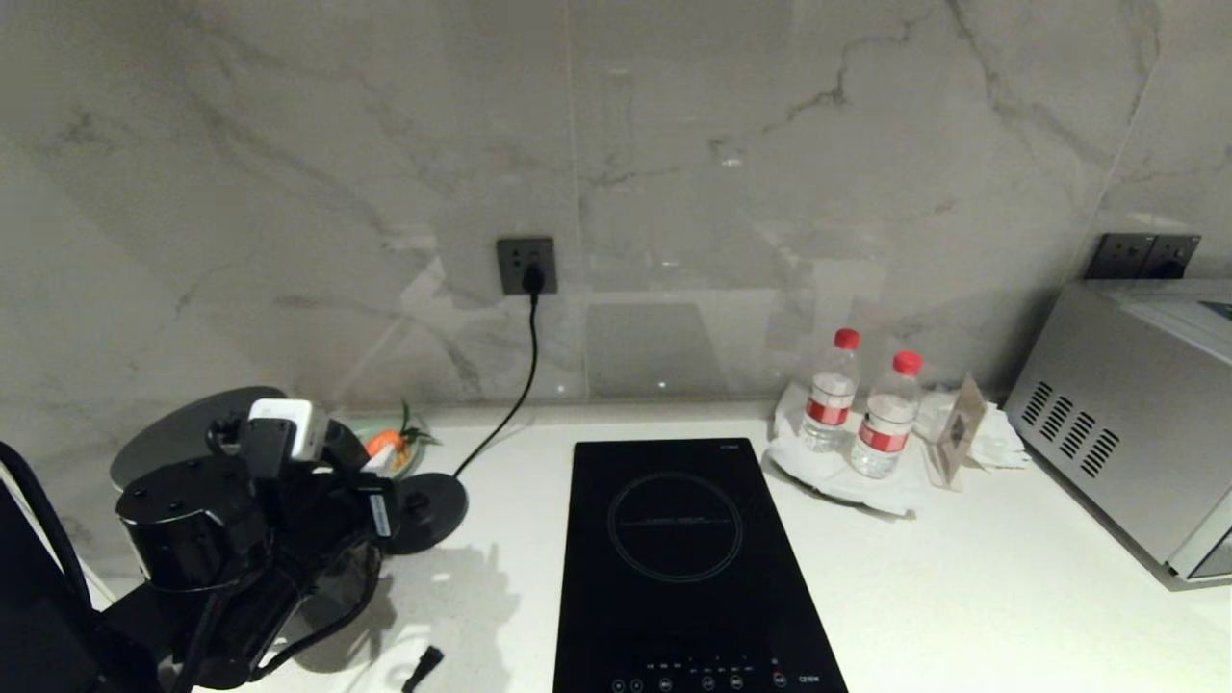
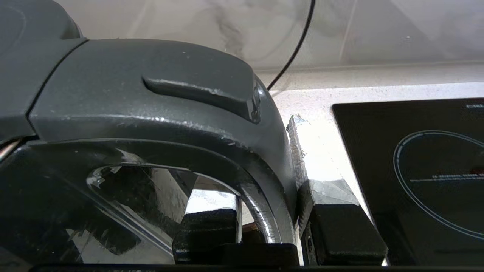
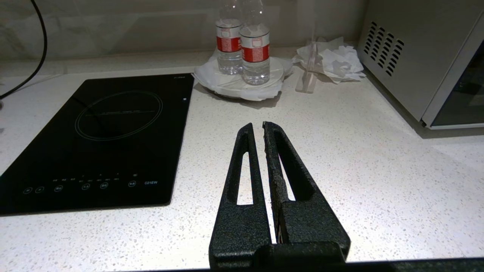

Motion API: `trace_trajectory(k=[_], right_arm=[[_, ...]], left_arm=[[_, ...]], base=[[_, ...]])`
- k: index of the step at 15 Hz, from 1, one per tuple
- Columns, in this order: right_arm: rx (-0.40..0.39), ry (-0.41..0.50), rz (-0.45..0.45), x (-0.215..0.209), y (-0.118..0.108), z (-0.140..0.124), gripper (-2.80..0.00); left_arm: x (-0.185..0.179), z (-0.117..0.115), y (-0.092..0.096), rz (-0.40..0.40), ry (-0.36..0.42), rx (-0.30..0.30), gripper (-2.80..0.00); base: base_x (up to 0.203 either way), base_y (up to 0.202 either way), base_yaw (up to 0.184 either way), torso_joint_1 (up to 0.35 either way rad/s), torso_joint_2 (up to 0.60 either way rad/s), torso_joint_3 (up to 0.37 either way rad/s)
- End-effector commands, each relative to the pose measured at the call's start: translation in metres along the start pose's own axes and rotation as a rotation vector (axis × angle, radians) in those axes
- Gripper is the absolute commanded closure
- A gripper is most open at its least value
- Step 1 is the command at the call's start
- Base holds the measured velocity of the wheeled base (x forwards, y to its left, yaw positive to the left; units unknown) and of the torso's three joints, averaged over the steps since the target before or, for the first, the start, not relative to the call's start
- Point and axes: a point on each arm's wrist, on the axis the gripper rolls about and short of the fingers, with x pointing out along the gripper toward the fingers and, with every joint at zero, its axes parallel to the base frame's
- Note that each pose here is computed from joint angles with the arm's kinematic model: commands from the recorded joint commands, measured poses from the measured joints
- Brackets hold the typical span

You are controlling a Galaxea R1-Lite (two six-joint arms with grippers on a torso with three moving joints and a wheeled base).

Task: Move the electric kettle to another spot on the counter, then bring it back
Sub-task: Place it on the power base

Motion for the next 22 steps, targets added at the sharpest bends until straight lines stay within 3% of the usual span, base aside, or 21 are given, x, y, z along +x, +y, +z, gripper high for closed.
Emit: trace_trajectory(k=[1,12,17,22], right_arm=[[0.0,0.001,0.0,0.0,0.0,0.0,0.0],[0.0,0.001,0.0,0.0,0.0,0.0,0.0],[-0.002,0.001,0.0,0.0,0.0,0.0,0.0],[-0.002,0.001,0.0,0.0,0.0,0.0,0.0]], left_arm=[[0.001,0.001,-0.002,-0.005,-0.009,0.011,0.0],[0.021,0.018,-0.014,-0.017,-0.101,0.007,0.0],[0.053,0.028,-0.032,-0.032,-0.149,-0.008,0.0],[0.09,0.027,-0.057,-0.065,-0.122,0.003,0.0]], base=[[0.0,0.0,0.0,0.0,0.0,0.0],[0.025,0.0,0.0,0.001,0.0,0.002],[0.0,0.0,0.0,0.0,0.0,0.0],[0.0,0.0,0.0,0.0,0.0,0.0]])
